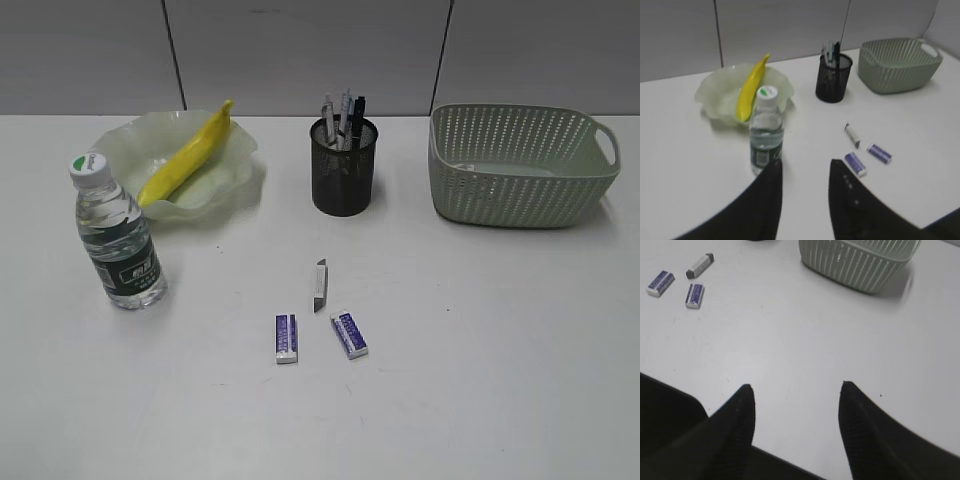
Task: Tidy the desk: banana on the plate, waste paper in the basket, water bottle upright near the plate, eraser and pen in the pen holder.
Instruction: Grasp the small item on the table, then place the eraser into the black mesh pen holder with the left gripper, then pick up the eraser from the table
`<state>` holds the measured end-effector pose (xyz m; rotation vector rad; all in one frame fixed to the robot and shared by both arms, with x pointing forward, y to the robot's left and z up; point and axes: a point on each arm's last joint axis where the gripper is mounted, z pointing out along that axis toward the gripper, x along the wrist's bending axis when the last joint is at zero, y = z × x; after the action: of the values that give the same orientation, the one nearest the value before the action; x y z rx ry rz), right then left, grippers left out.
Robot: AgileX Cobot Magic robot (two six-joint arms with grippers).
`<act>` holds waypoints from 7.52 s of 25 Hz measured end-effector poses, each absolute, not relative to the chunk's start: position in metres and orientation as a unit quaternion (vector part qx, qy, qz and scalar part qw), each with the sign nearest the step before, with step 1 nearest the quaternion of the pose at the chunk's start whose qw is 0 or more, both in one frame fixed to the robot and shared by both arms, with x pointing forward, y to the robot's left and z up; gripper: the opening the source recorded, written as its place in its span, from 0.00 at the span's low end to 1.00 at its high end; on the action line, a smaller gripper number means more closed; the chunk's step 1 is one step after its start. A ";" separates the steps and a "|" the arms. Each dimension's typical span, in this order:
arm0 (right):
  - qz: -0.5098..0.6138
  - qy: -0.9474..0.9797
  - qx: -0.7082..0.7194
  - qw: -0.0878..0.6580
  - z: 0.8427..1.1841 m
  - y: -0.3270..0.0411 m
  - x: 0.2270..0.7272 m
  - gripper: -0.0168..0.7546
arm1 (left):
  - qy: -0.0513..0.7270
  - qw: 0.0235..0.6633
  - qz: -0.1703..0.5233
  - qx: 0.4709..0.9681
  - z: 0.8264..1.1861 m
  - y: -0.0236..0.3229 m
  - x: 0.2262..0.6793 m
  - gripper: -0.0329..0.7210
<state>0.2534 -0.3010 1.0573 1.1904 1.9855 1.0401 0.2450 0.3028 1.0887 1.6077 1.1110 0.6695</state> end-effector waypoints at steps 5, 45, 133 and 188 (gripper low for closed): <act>0.430 0.722 0.437 0.321 1.058 -0.309 0.239 0.58 | 0.468 0.544 0.215 0.663 1.124 0.265 0.292 0.36; 0.434 0.719 0.434 0.325 1.057 -0.310 0.237 0.57 | 0.663 0.005 -0.047 0.747 0.895 0.021 0.538 0.50; 0.436 0.718 0.434 0.325 1.058 -0.310 0.237 0.57 | 0.512 0.258 0.166 0.802 1.192 0.138 0.473 0.45; 0.063 0.882 0.467 -0.012 0.929 -0.027 0.542 0.57 | 0.457 0.484 0.241 0.706 1.063 0.316 0.236 0.40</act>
<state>0.5421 -0.0270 0.9287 1.4768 2.7925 0.2000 0.2363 0.3158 1.0632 1.7201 1.1143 0.5872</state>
